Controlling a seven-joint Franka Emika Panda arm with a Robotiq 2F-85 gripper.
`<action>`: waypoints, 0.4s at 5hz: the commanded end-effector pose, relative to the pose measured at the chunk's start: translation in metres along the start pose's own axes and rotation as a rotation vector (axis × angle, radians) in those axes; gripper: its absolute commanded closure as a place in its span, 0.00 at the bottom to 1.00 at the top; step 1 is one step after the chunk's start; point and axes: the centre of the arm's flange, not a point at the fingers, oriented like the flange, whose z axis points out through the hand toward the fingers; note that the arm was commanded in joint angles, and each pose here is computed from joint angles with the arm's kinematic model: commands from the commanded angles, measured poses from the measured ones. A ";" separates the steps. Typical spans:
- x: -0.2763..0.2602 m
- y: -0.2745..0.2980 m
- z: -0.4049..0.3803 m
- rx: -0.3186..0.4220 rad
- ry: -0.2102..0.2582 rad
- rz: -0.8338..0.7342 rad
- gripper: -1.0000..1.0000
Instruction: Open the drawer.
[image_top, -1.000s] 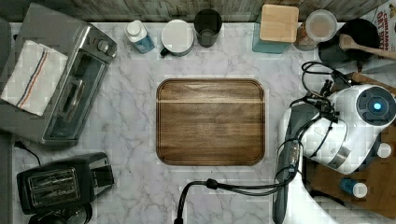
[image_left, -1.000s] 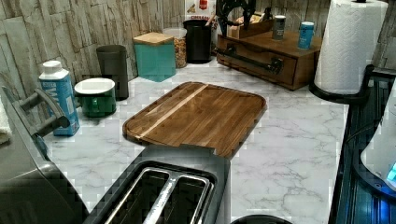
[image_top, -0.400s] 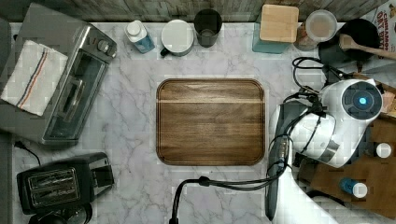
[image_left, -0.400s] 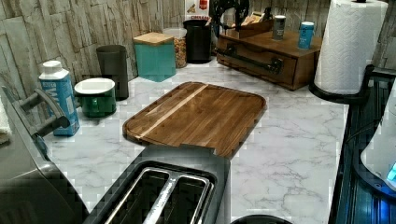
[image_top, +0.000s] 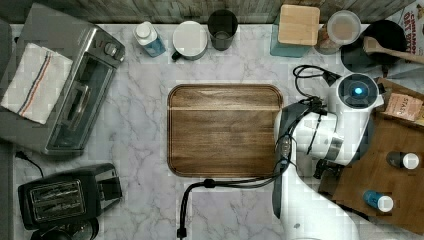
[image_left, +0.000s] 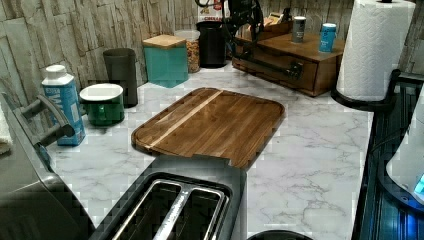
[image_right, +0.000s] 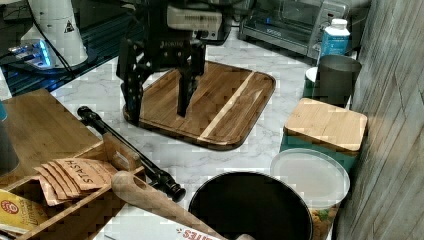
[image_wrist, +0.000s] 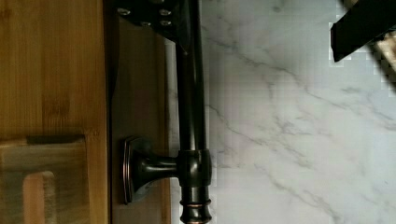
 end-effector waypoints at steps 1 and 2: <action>-0.008 0.041 -0.011 -0.115 0.061 0.132 0.00; -0.003 0.040 0.000 -0.086 0.054 0.114 0.00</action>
